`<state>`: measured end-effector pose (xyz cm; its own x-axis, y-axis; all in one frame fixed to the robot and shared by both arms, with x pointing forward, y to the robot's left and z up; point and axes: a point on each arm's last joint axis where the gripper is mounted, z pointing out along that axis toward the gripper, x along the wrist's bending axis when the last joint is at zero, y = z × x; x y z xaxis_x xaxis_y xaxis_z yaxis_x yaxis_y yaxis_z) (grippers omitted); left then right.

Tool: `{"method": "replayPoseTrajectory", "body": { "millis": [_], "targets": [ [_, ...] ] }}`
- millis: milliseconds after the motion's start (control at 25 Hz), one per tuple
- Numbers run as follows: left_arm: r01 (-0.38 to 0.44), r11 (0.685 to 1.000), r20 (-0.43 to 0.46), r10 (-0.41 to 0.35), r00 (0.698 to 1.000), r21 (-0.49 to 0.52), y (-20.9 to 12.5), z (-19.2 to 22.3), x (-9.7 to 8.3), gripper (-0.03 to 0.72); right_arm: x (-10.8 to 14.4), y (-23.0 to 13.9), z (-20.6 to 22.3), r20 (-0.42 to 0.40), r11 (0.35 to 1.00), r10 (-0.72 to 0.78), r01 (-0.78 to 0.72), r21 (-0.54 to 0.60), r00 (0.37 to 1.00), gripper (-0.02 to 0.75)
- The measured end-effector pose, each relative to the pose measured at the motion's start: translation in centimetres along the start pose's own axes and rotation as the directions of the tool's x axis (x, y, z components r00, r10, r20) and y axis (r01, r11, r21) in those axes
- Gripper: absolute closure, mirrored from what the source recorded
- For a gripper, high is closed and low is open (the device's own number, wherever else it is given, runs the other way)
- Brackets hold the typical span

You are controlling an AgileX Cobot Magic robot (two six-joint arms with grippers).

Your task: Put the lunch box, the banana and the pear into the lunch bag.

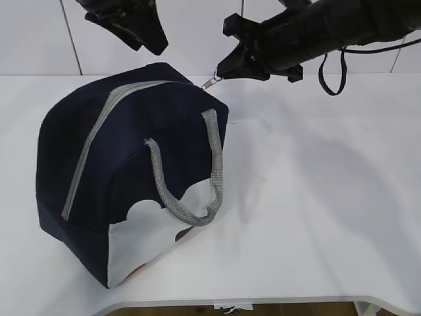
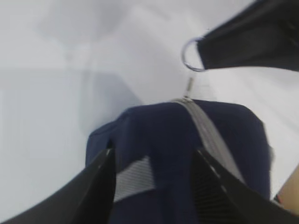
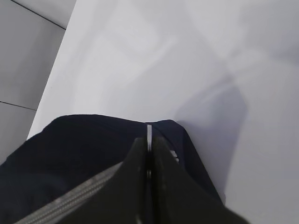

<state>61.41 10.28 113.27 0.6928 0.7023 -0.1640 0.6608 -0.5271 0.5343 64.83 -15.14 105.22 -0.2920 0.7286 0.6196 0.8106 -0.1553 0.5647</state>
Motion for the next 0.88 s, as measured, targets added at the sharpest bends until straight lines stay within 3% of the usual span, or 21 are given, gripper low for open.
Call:
{"method": "replayPoseTrajectory", "body": {
  "millis": [200, 400, 880],
  "targets": [
    [0.098, 0.995, 0.077, -0.097, 0.992, -0.013, 0.1, 1.5, 2.3, 0.296, 0.0, 0.0, 0.0, 0.0, 1.0, -0.002, 0.002, 0.0, 1.0, 0.737],
    [0.131, 0.991, 0.148, -0.125, 0.981, -0.027, 0.4, 1.8, 1.9, 0.296, 0.0, 0.0, 0.0, 0.0, 1.0, -0.005, 0.005, 0.0, 1.0, 0.737],
    [0.133, 0.991, 0.142, -0.129, 0.981, -0.013, 0.3, 2.5, 2.2, 0.296, 0.0, 0.0, 0.0, 0.001, 1.0, -0.007, 0.007, -0.002, 1.0, 0.737]
  ]
}}
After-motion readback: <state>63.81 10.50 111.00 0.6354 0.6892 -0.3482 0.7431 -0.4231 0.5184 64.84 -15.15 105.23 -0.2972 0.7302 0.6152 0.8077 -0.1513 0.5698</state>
